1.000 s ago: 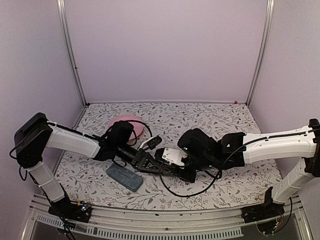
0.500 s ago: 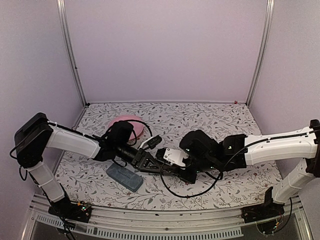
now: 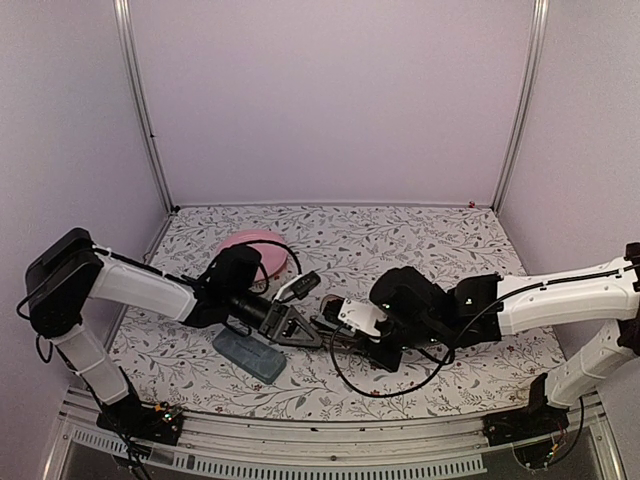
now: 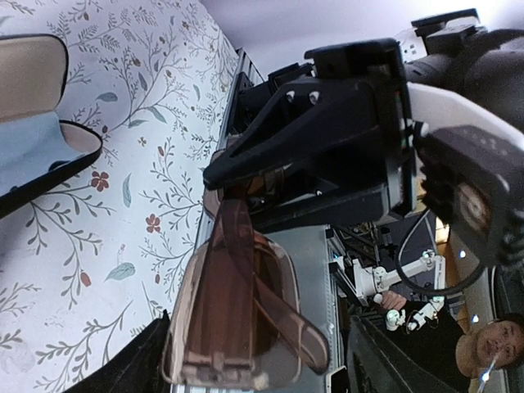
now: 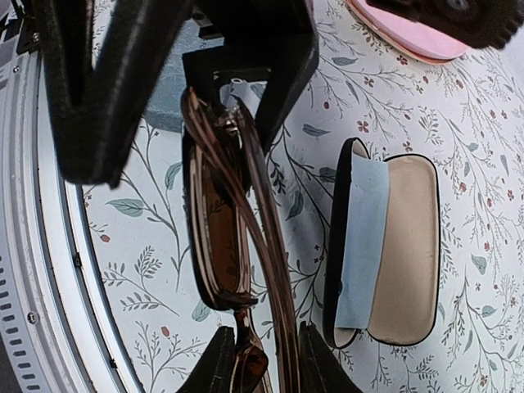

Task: Organize the sunglasses
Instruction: Pass from the left arm to the right, then place the sunglasses in the sunglasses case.

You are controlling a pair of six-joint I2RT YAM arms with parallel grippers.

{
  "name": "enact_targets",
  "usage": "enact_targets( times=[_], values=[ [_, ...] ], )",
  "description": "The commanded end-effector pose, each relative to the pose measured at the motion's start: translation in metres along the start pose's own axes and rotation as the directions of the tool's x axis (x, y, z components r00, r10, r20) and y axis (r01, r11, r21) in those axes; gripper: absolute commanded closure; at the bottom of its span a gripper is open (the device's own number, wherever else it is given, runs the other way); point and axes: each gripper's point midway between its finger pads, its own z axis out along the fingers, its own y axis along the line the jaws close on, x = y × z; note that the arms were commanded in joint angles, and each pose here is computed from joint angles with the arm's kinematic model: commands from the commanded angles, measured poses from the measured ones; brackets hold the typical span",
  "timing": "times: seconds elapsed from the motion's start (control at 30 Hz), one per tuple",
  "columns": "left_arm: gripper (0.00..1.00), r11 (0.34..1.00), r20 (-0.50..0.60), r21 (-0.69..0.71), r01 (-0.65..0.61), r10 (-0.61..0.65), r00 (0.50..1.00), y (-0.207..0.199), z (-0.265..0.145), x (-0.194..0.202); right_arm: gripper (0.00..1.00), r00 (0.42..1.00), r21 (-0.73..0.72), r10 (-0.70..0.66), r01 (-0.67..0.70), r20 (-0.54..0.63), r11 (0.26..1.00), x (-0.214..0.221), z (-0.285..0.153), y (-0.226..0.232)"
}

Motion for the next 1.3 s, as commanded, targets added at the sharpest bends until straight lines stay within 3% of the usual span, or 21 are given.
enact_targets(
  times=[0.0,0.33,0.57,0.8,1.27],
  values=[
    [0.26,0.996,0.077,-0.035,-0.079,0.082,0.994,-0.006,-0.017,-0.010,0.73,0.994,-0.006,0.094,-0.093,0.064,0.996,-0.005,-0.013,-0.016],
    [0.26,0.910,0.222,-0.407,-0.082,0.186,0.957,0.036,-0.056,-0.036,0.72,0.928,-0.082,0.371,-0.367,0.034,0.926,0.014,0.001,-0.074],
    [0.25,0.830,0.290,-0.557,-0.038,0.237,0.927,0.061,-0.074,-0.050,0.73,0.870,-0.161,0.492,-0.491,-0.036,0.856,0.012,0.030,-0.089],
    [0.25,0.776,0.322,-0.631,-0.006,0.269,0.908,0.077,-0.084,-0.058,0.74,0.847,-0.241,0.523,-0.529,-0.094,0.813,0.011,0.050,-0.083],
    [0.26,0.762,0.313,-0.647,-0.016,0.285,0.906,0.094,-0.072,-0.055,0.76,0.827,-0.312,0.545,-0.558,-0.136,0.769,0.014,0.065,-0.069]
  ],
)
